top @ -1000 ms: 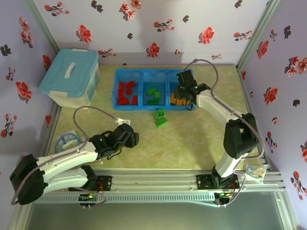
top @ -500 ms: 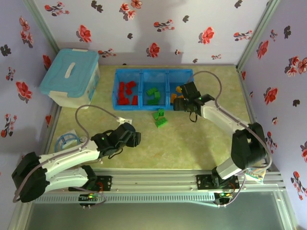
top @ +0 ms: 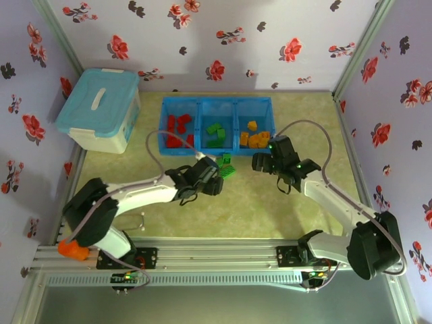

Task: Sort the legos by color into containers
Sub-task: Pick up the lego from the center of the table, then place the lego in the container, then pick up the lego from the center of the table.

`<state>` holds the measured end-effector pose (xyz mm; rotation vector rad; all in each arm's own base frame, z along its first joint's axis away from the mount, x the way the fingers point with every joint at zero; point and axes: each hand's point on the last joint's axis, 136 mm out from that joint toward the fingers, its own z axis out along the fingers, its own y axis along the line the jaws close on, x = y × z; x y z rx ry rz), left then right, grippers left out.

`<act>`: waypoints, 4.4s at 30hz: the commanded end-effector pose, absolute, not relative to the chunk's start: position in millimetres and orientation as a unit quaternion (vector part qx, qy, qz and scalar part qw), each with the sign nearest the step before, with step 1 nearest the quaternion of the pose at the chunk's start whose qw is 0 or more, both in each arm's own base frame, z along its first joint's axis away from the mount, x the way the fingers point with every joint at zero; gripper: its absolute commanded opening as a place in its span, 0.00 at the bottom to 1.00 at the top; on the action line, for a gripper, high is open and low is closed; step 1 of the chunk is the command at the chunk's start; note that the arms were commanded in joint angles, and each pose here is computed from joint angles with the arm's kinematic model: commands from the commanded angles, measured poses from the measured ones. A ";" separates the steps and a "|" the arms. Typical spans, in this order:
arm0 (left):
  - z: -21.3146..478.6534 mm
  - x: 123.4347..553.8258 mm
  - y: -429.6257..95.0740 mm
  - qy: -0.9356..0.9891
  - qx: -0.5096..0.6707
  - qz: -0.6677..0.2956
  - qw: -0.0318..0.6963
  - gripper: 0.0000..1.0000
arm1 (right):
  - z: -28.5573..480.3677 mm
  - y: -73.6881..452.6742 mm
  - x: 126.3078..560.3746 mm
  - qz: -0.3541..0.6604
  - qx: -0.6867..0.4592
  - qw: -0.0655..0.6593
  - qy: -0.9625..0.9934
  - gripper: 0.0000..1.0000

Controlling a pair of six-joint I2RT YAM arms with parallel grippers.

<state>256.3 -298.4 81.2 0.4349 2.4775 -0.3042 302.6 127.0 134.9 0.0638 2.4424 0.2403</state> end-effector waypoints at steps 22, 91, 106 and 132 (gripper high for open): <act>30.4 305.0 -358.6 0.935 0.255 -0.074 0.236 0.76 | 133.3 109.4 286.0 0.099 0.045 0.361 0.926 0.93; 103.5 347.4 -321.2 0.933 0.184 -0.112 0.287 0.74 | 112.0 114.2 260.2 0.160 0.082 0.337 0.924 0.91; 57.8 341.2 -338.2 0.943 0.194 -0.110 0.248 0.68 | 108.5 108.8 252.8 0.151 0.083 0.338 0.925 0.90; 60.5 343.3 -335.0 0.942 0.204 -0.096 0.249 0.32 | 103.8 106.7 250.6 0.150 0.091 0.337 0.925 0.90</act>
